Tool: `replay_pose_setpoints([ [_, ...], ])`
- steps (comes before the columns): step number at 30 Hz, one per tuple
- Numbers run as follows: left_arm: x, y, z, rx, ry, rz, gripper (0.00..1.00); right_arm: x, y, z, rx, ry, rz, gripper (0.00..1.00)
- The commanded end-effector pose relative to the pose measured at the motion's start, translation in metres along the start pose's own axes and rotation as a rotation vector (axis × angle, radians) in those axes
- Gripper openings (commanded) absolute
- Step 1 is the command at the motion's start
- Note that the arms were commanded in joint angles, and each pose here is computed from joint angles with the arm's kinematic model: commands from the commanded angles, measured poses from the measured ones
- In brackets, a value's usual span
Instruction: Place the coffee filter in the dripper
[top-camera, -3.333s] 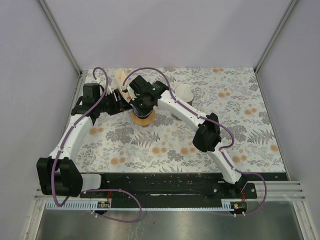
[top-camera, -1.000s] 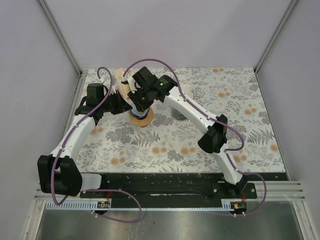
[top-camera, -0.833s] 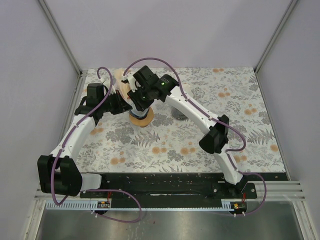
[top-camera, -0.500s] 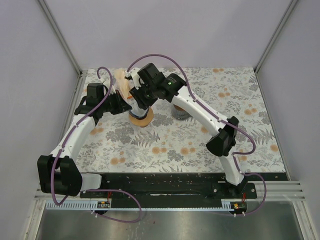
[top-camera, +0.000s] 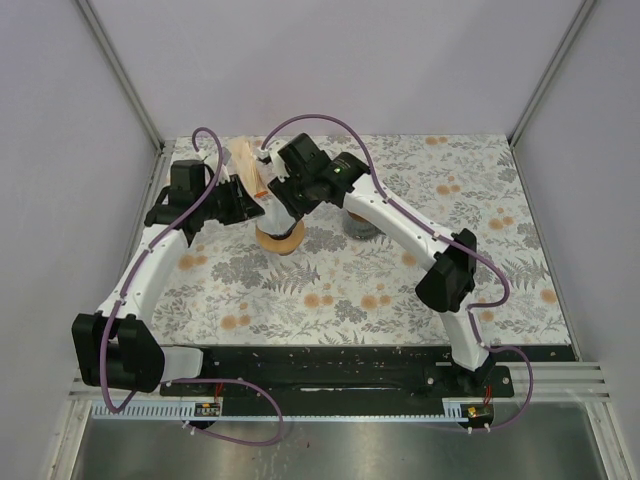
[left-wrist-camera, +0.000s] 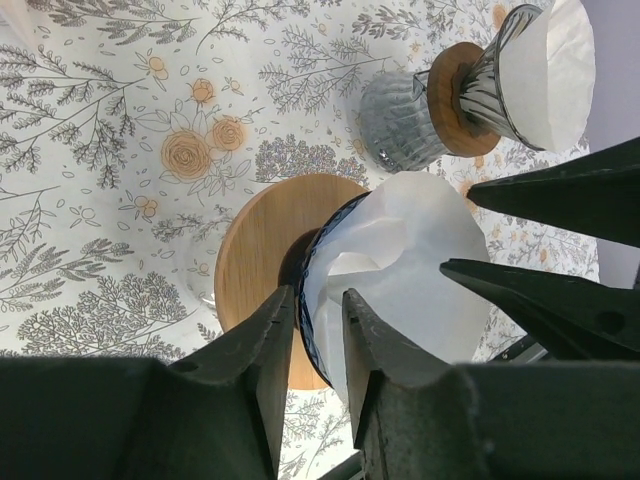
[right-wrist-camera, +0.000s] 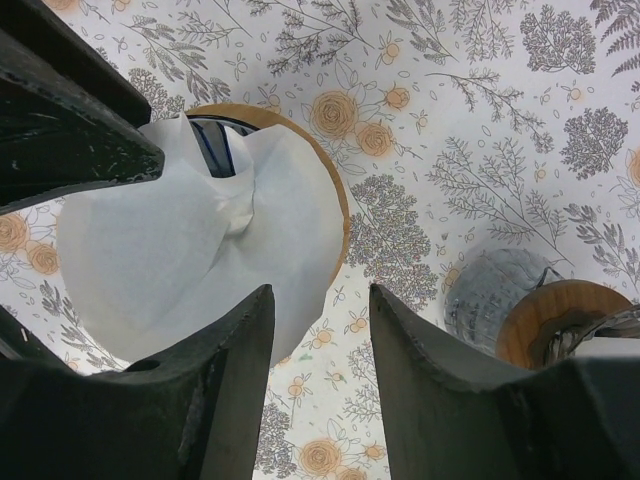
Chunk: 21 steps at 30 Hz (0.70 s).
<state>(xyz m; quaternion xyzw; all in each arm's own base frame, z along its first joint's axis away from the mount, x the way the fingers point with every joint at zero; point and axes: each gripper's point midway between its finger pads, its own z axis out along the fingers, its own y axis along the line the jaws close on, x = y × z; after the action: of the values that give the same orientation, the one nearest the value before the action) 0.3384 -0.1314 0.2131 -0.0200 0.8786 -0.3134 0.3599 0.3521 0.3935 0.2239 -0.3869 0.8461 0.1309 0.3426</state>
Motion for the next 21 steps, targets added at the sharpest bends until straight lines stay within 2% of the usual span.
replay_pose_setpoints([
  [1,-0.023,-0.011,-0.01,0.011,-0.062,0.048,0.32,-0.01,-0.006,0.005,0.021,-0.038,0.001,0.51],
  [8,-0.032,-0.014,-0.014,0.006,-0.085,0.082,0.44,-0.014,-0.004,0.002,0.005,-0.049,-0.013,0.54],
  [11,-0.043,-0.024,-0.015,0.051,-0.103,0.19,0.55,-0.02,-0.007,-0.004,0.009,-0.07,-0.015,0.58],
  [16,-0.052,-0.022,-0.012,0.004,-0.106,0.411,0.74,-0.029,-0.004,-0.014,-0.024,-0.1,0.001,0.64],
  [18,-0.053,-0.021,-0.009,-0.015,-0.096,0.458,0.78,-0.031,-0.001,-0.018,-0.047,-0.11,0.013,0.65],
  [21,-0.055,-0.019,-0.001,-0.036,-0.078,0.459,0.8,-0.033,-0.007,-0.027,-0.028,-0.12,0.041,0.66],
])
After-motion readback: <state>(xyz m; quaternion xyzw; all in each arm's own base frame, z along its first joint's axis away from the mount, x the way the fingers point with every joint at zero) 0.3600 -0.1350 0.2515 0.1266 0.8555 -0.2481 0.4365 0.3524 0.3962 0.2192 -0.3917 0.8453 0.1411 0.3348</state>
